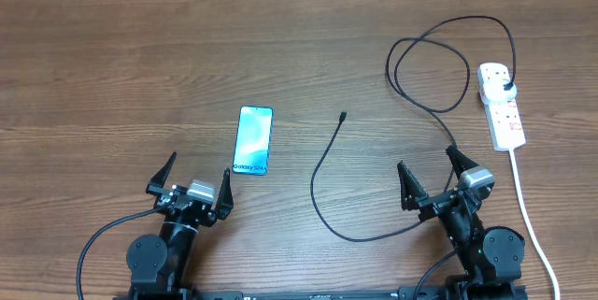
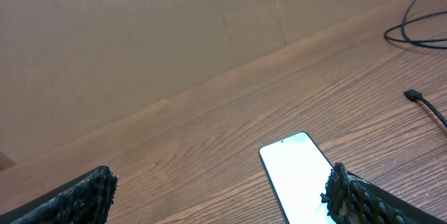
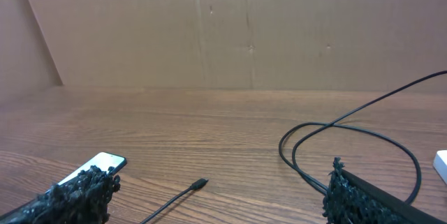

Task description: Plug charger to phone and switch on socket

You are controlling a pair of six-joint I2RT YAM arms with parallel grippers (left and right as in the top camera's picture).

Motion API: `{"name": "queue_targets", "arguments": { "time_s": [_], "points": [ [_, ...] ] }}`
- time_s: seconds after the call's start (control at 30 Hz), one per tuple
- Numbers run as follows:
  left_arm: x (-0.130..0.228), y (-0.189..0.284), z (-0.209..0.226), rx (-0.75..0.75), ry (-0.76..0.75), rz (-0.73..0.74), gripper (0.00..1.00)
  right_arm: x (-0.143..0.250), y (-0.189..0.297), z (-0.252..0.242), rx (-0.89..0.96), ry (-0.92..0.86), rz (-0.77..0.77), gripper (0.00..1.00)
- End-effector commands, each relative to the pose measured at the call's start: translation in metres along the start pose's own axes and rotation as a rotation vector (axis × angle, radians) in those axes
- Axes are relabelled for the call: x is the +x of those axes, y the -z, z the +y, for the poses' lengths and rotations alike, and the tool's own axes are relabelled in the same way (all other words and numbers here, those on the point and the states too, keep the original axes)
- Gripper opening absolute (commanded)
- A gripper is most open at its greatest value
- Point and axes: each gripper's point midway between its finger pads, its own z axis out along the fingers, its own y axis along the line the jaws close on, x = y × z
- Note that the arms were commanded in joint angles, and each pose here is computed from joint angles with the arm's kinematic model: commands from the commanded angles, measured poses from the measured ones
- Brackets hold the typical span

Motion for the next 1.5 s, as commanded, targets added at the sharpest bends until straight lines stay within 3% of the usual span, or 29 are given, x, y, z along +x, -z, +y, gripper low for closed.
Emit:
{"name": "queue_targets", "arguments": {
  "time_s": [0.0, 0.4, 0.5, 0.77, 0.97, 1.1, 1.2, 1.3, 1.37, 1.47],
  "points": [
    [0.001, 0.0, 0.0, -0.006, -0.016, -0.002, 1.0, 0.002, 0.0, 0.002, -0.009, -0.001, -0.004, 1.0],
    [-0.018, 0.002, -0.017, 0.1, -0.017, -0.094, 1.0, 0.002, 0.0, 0.002, -0.009, -0.001, -0.004, 1.0],
    [-0.023, 0.003, -0.015, 0.1, 0.07, -0.09, 1.0, 0.002, 0.0, 0.002, -0.009, -0.001, -0.004, 1.0],
    [-0.078, -0.004, -0.006, 0.209, 0.123, 0.024, 1.0, 0.002, 0.0, 0.002, -0.009, -0.001, -0.004, 1.0],
    [-0.129, -0.041, 0.001, 0.365, 0.25, 0.169, 1.0, 0.002, 0.0, 0.002, -0.01, -0.001, -0.004, 1.0],
    [-0.149, -0.08, 0.006, 0.481, 0.358, 0.38, 1.0, 0.002, 0.0, 0.002, -0.009, -0.001, -0.004, 1.0],
    [-0.143, -0.107, 0.001, 0.549, 0.434, 0.584, 1.0, 0.002, 0.0, 0.002, -0.009, -0.001, -0.004, 1.0],
    [-0.129, -0.129, -0.003, 0.569, 0.504, 0.659, 1.0, 0.002, 0.0, 0.002, -0.01, -0.001, -0.004, 1.0],
    [-0.11, -0.141, -0.017, 0.588, 0.691, 0.758, 0.99, 0.002, 0.0, 0.002, -0.01, -0.001, -0.004, 1.0],
    [-0.093, -0.157, -0.033, 0.64, 0.74, 0.798, 1.0, 0.002, 0.0, 0.002, -0.01, -0.001, -0.004, 1.0]
  ]
}}
